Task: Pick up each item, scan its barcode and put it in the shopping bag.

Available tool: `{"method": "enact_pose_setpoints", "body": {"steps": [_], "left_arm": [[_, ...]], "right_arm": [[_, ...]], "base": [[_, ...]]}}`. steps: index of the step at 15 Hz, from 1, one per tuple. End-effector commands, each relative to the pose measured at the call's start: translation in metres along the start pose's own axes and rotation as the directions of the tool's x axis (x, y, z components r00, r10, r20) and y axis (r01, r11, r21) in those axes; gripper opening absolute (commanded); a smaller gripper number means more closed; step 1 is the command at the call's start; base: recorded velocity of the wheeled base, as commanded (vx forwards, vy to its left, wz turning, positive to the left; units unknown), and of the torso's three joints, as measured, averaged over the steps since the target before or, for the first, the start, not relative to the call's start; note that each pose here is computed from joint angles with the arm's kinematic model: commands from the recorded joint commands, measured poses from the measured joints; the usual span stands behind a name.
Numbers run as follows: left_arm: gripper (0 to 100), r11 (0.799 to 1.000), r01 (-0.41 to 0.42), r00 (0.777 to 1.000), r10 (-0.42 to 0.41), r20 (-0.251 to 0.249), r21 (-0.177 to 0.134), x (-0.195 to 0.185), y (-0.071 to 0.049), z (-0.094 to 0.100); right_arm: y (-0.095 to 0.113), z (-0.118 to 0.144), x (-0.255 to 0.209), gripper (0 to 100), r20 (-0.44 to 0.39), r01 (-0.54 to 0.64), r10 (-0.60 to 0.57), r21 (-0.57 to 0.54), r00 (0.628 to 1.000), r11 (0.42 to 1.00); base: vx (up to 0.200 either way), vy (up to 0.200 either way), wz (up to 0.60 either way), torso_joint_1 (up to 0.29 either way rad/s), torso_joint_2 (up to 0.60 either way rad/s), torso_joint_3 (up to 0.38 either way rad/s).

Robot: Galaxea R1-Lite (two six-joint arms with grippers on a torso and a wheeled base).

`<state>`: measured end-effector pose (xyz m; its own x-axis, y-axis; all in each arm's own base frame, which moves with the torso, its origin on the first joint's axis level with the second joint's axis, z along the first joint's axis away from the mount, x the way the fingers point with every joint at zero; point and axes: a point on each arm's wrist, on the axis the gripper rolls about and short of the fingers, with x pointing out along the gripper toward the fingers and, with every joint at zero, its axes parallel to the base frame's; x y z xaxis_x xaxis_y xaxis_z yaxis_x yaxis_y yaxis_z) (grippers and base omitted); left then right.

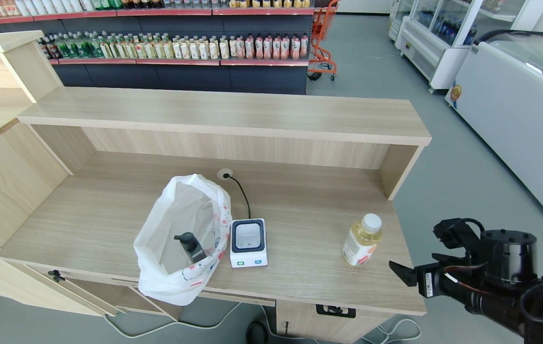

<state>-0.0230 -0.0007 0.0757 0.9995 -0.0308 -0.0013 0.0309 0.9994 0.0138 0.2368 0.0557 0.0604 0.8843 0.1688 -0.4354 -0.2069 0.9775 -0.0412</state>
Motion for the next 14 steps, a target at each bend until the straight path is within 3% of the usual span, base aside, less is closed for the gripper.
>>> {"method": "enact_pose_setpoints", "body": {"steps": [1, 14], "left_arm": [[0, 1.000, 0.000, 1.000, 0.000, -0.002, 0.000, 0.000, 0.000, 0.000], [0, 1.000, 0.000, 1.000, 0.000, -0.002, 0.000, 0.000, 0.000, 0.000]], "right_arm": [[0.006, -0.006, 0.015, 100, -0.019, -0.020, 0.020, -0.011, 1.000, 1.000], [0.020, -0.008, 0.066, 100, 0.089, -0.048, 0.055, -0.080, 0.995, 0.996]], "base": [[0.000, 0.000, 0.00, 0.000, 0.00, 0.000], [0.000, 0.000, 0.00, 0.000, 0.00, 0.000]]}}
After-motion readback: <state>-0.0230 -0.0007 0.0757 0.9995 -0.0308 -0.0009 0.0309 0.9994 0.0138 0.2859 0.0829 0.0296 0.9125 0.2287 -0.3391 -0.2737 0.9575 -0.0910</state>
